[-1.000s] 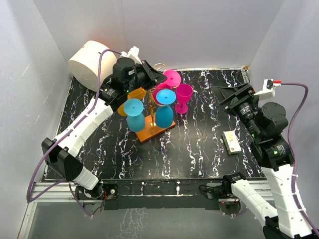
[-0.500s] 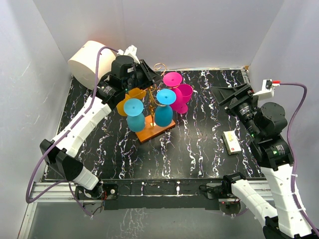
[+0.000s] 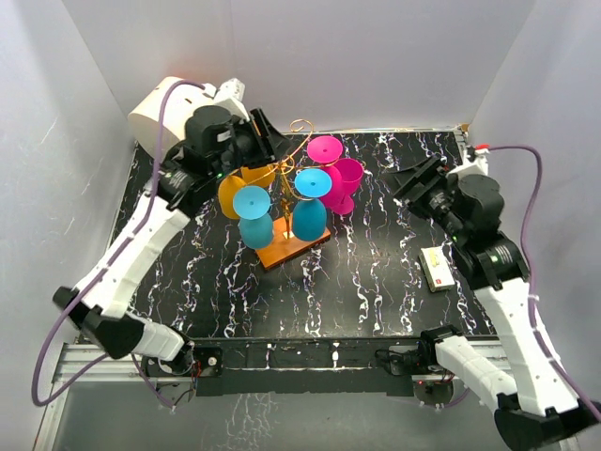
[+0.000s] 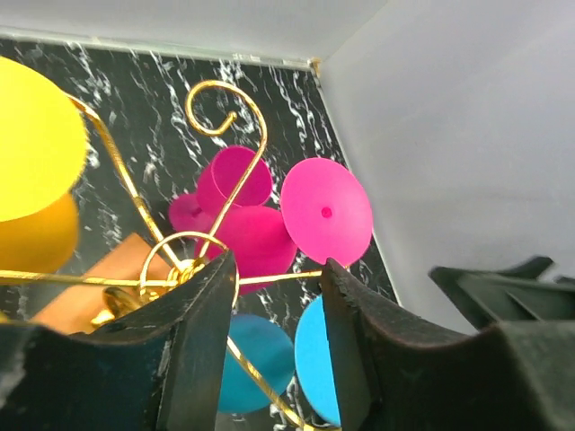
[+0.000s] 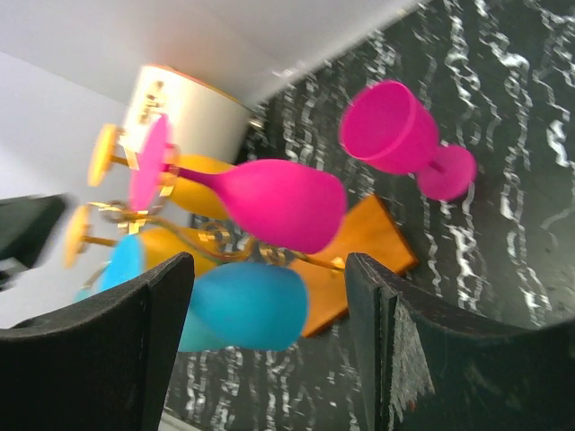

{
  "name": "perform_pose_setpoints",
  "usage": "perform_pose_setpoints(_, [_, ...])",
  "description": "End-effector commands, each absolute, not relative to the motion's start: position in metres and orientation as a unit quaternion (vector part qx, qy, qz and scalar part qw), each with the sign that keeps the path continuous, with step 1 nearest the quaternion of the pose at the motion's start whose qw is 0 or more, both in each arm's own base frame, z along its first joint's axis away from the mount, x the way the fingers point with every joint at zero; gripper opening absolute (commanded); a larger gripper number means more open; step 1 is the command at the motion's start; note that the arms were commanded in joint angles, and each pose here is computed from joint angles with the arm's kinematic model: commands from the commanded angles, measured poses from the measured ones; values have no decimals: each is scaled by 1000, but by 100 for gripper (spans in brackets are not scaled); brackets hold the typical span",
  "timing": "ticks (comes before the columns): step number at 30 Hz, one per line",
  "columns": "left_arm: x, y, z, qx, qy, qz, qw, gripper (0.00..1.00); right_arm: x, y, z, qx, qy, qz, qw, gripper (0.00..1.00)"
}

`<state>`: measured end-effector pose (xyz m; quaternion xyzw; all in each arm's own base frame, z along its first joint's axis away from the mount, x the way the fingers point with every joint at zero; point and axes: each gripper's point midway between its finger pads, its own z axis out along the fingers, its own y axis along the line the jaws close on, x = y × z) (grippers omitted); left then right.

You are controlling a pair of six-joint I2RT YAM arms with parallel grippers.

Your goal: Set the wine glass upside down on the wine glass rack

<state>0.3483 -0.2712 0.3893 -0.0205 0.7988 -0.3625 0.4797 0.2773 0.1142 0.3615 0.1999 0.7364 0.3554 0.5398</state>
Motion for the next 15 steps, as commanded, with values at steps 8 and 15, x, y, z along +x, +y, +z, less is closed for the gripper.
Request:
perform_pose_setpoints(8, [265, -168, 445, 49, 727, -265, 632, 58, 341, 116, 291, 141, 833, 233, 481, 64])
perform_pose_setpoints(15, [237, -128, 417, 29, 735, -221, 640, 63, 389, 112, 267, 127, 862, 159, 464, 62])
